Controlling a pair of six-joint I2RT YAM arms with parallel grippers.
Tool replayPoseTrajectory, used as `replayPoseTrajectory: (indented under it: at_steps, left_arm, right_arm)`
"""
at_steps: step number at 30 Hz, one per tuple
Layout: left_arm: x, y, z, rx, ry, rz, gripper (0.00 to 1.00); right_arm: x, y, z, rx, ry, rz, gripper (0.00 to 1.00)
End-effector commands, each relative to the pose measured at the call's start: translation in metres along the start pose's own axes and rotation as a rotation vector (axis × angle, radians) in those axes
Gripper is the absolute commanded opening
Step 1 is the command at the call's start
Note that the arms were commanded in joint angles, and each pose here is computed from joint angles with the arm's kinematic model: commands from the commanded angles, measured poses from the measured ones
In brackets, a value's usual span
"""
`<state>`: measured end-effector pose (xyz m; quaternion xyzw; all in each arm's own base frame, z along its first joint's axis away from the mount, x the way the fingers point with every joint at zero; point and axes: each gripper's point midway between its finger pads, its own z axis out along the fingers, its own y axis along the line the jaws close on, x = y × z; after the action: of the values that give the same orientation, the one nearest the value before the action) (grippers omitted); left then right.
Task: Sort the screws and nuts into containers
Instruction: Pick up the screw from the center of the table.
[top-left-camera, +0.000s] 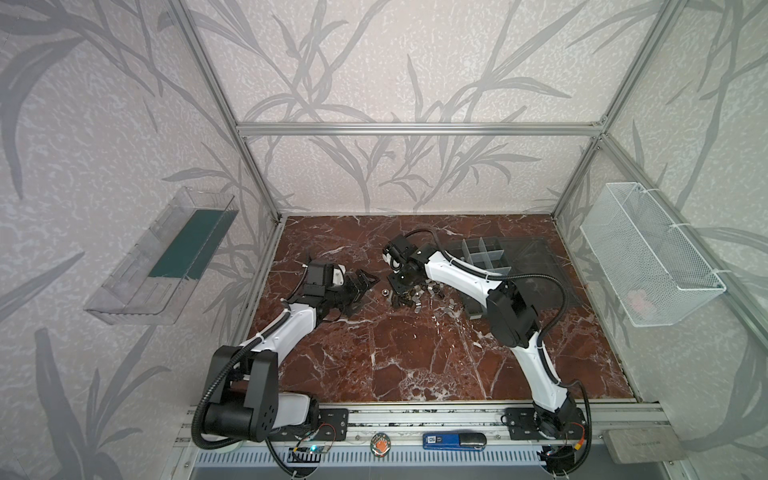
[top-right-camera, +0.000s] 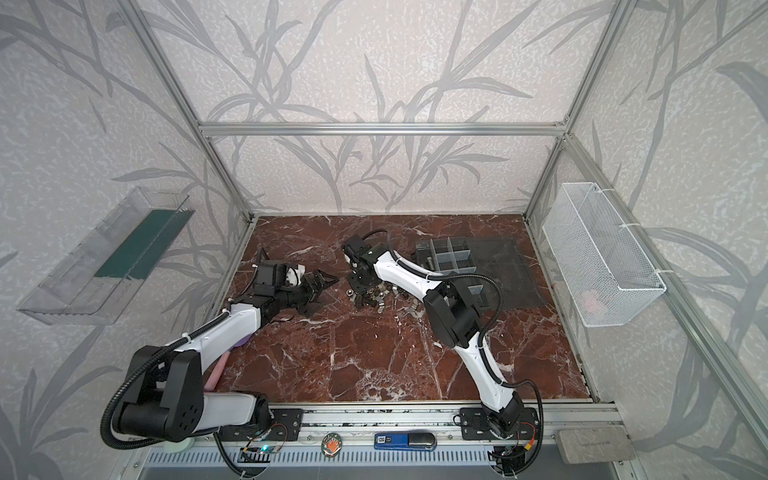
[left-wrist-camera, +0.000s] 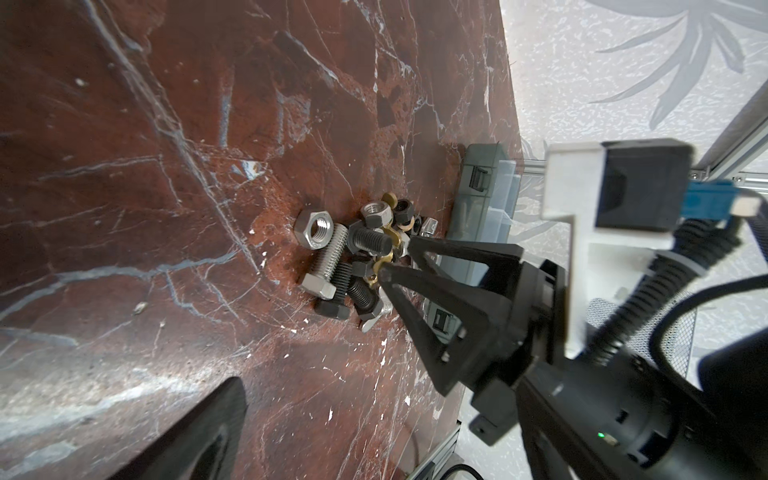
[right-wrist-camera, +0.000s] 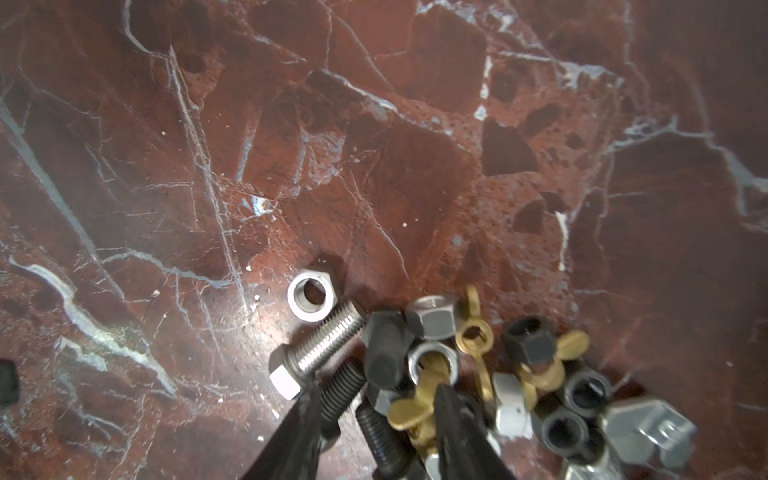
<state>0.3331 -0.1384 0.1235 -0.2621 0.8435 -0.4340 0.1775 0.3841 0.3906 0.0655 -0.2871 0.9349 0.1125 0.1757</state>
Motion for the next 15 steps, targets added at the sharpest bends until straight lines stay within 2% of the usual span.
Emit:
replayPoseTrajectory:
  at_steps: [1, 5, 15]
  left_arm:
    - [0.000, -0.011, -0.007, 0.043, -0.007, 0.016, 0.99]
    - [0.000, -0.010, -0.007, 0.043, -0.003, 0.016, 0.99]
    - [-0.003, -0.010, -0.006, 0.034, -0.004, 0.029, 0.99]
  right_arm:
    - [-0.003, 0.003, -0.001, 0.007, 0.014, 0.002, 0.44]
    - [0.000, 0.000, 0.009, 0.040, 0.047, -0.006, 0.39]
    - [0.013, -0.012, 0.019, 0.104, 0.097, -0.021, 0.35]
